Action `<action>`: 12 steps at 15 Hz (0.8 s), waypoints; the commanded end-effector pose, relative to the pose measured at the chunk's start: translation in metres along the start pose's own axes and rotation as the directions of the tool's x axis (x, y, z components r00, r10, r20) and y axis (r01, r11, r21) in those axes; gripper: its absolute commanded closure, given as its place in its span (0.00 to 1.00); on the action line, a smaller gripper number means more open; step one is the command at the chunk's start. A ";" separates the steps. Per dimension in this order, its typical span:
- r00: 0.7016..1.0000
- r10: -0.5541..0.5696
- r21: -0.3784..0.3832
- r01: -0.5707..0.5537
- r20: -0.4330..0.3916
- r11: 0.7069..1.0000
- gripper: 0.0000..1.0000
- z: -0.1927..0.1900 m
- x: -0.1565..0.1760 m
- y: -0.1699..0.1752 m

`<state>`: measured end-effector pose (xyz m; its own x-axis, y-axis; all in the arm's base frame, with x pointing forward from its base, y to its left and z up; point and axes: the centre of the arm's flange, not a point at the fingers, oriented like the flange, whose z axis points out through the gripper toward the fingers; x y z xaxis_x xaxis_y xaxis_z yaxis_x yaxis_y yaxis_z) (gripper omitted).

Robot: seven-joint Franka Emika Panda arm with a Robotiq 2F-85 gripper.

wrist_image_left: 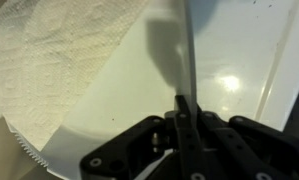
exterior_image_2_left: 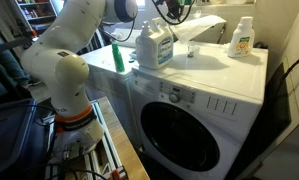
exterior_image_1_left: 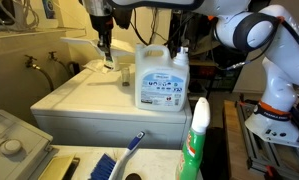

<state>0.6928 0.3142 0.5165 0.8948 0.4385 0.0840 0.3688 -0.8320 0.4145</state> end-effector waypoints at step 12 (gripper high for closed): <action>0.853 0.356 -0.068 -0.358 0.381 0.931 0.98 0.174 -0.094 0.094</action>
<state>0.7234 0.1857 0.4303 0.9929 0.0348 -0.1140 0.0834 -0.8864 0.4553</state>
